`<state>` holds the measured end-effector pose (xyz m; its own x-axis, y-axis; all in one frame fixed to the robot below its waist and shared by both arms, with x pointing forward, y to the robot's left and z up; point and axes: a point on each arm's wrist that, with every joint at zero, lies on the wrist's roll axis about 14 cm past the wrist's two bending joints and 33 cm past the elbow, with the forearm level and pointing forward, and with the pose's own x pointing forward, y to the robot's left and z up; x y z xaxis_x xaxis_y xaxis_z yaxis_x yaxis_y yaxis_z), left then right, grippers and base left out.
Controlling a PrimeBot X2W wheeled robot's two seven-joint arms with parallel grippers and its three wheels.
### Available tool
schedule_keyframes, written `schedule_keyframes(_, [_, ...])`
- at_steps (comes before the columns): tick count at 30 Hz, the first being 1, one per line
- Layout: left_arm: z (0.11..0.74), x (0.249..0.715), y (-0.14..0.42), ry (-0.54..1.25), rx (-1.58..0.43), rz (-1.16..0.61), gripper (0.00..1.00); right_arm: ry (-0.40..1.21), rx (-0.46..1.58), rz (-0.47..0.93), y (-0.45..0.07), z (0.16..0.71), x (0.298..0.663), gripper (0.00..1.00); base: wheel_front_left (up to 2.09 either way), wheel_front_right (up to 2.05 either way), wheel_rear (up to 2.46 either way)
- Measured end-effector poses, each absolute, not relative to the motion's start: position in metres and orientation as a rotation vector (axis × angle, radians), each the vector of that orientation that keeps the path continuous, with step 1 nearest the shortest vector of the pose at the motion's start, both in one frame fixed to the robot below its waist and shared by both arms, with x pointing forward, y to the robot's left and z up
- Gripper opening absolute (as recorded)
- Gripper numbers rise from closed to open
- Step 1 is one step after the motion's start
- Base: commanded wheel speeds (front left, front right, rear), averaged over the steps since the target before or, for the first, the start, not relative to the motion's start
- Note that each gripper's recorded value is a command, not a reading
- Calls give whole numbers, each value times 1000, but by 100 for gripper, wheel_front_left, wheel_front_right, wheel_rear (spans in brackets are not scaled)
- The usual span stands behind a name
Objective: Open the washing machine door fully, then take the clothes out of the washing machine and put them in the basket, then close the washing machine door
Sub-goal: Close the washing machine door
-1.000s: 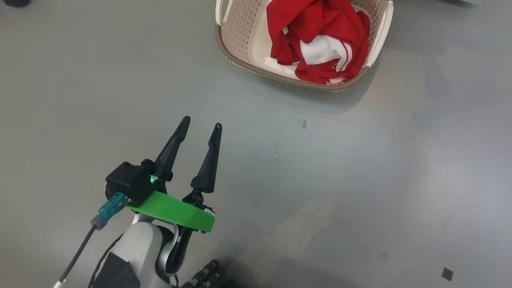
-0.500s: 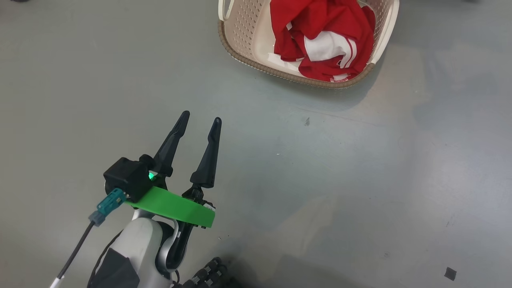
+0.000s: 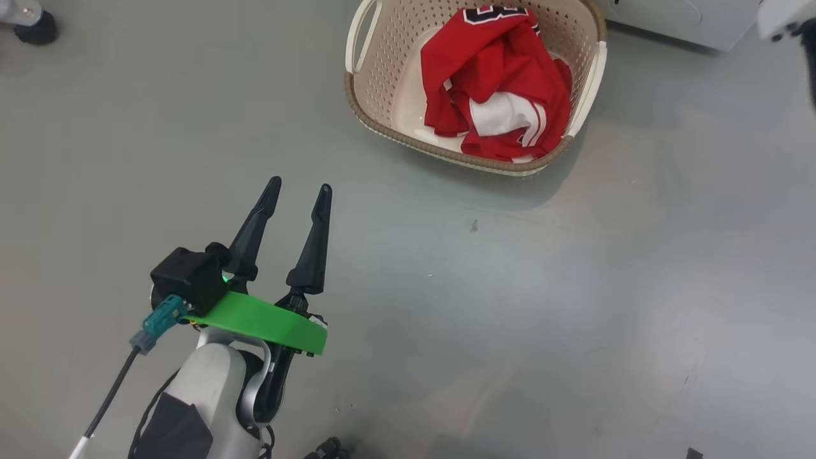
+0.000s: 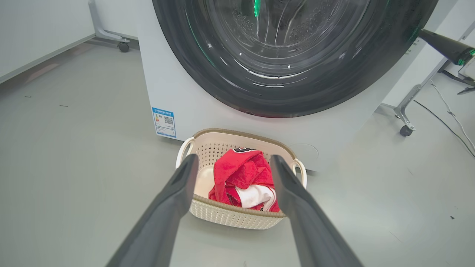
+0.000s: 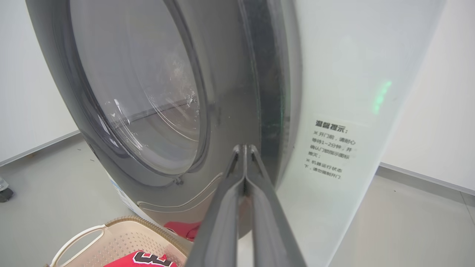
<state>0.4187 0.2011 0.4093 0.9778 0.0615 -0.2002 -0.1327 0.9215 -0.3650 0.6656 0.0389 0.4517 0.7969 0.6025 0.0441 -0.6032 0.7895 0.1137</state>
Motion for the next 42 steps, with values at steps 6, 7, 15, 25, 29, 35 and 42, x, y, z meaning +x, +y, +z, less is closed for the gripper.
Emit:
schedule_keyframes(6, [423, 417, 207, 154, -350, 102, 100, 59, 162, 672, 46, 442, 624, 0, 0, 0, 0])
schedule_keyframes(7, [425, 416, 207, 148, -347, 102, 100, 72, 184, 669, 46, 442, 618, 0, 0, 0, 0])
schedule_keyframes(15, [436, 409, 202, 124, -344, 83, 100, 113, 263, 615, 28, 451, 578, 0, 0, 0, 0])
schedule_keyframes(25, [451, 403, 187, 89, -346, 20, 100, 81, 291, 506, -23, 479, 532, 0, 0, 0, 0])
schedule_keyframes(29, [456, 402, 178, 78, -345, -12, 100, 39, 300, 454, -47, 496, 520, 0, 0, 0, 0])
schedule_keyframes(35, [464, 400, 162, 60, -355, -62, 100, 13, 306, 375, -82, 505, 494, 0, 0, 0, 0])
schedule_keyframes(42, [472, 399, 150, 42, -360, -103, 100, -10, 314, 300, -108, 511, 470, 0, 0, 0, 0])
